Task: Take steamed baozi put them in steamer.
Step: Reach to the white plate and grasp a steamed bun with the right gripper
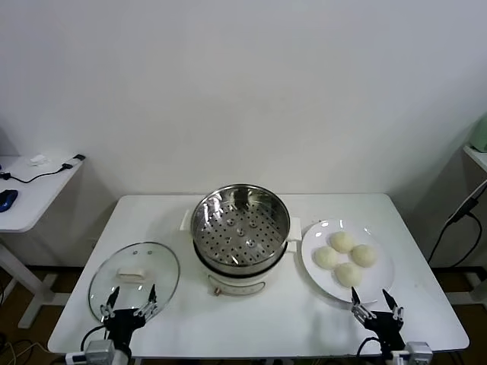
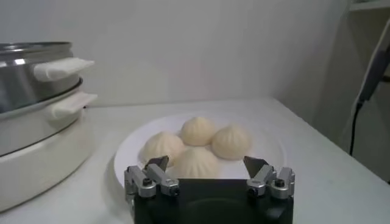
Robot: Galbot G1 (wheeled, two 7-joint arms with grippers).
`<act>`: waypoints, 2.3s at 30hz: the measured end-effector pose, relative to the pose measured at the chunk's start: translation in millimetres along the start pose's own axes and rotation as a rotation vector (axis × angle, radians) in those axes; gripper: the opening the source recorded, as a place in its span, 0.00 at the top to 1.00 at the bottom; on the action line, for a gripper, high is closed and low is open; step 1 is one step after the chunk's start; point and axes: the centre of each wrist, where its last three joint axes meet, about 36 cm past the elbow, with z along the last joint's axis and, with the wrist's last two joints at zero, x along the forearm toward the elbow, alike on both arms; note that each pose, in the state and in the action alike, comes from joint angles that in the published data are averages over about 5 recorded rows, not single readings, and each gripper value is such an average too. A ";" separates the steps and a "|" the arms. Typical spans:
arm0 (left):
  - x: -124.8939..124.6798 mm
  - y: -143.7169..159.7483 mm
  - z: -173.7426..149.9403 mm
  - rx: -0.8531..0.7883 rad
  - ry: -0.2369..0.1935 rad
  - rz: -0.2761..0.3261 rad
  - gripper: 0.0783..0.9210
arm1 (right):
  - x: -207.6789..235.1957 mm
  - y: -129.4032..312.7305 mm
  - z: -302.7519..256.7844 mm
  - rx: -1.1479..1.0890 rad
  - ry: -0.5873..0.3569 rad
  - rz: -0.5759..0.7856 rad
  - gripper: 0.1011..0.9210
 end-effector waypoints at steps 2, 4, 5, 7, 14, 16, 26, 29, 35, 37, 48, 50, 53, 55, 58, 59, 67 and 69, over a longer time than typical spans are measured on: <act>-0.1 0.3 -0.2 -0.001 -0.001 -0.001 0.12 | -9.4 -3.1 -8.2 0.026 -0.007 -0.008 0.12; -0.3 0.8 -0.6 -0.003 -0.002 -0.003 0.12 | -28.9 -9.5 -25.5 0.083 -0.021 -0.025 0.12; -0.4 0.9 -0.7 -0.004 -0.003 -0.004 0.12 | -39.2 -12.6 -34.2 0.112 -0.029 -0.036 0.12; -0.5 1.2 -0.8 -0.008 -0.004 -0.005 0.12 | -61.6 -18.6 -52.5 0.179 -0.047 -0.067 0.12; 0.6 2.3 -2.7 -0.014 -0.010 -0.008 0.12 | -139.6 -39.3 -118.1 0.466 -0.062 -0.262 0.12; 1.2 2.3 -3.3 -0.015 -0.012 -0.008 0.12 | -158.4 -46.6 -136.8 0.560 -0.046 -0.338 0.12; 1.9 0.8 -1.3 -0.013 -0.015 -0.016 0.12 | -222.1 -88.4 -220.1 1.010 0.159 -0.728 0.12; 1.5 0.3 -0.2 -0.012 -0.014 -0.020 0.12 | -235.1 -97.3 -238.5 1.104 0.245 -0.803 0.12; 1.9 -1.0 0.9 -0.011 -0.016 -0.024 0.12 | -258.1 -102.6 -250.2 1.210 0.424 -0.899 0.12; 1.9 -1.6 1.6 -0.011 -0.015 -0.024 0.12 | -265.6 -101.6 -251.1 1.228 0.473 -0.917 0.12; -0.2 -1.0 6.6 -0.012 -0.004 -0.030 0.12 | -306.0 -77.8 -244.6 1.270 0.634 -0.956 0.12; -0.4 -1.4 7.0 -0.012 -0.003 -0.029 0.12 | -312.3 -71.4 -242.5 1.275 0.650 -0.960 0.12; -0.3 -2.2 7.0 -0.010 -0.002 -0.028 0.12 | -320.6 -62.6 -238.6 1.283 0.670 -0.964 0.12; -0.3 -2.3 7.0 -0.009 -0.001 -0.029 0.12 | -325.5 -57.9 -235.8 1.287 0.681 -0.964 0.12; -0.4 -1.8 6.9 -0.008 -0.002 -0.031 0.12 | -331.8 -52.5 -231.3 1.288 0.698 -0.963 0.12; -0.5 -1.4 6.9 -0.008 -0.002 -0.032 0.12 | -333.7 -51.1 -229.8 1.288 0.704 -0.963 0.12; -1.5 1.3 7.0 -0.006 0.001 -0.041 0.12 | -343.2 -47.4 -219.8 1.273 0.741 -0.957 0.12; -1.7 1.9 7.8 -0.006 0.003 -0.043 0.12 | -344.3 -46.7 -217.8 1.267 0.746 -0.959 0.12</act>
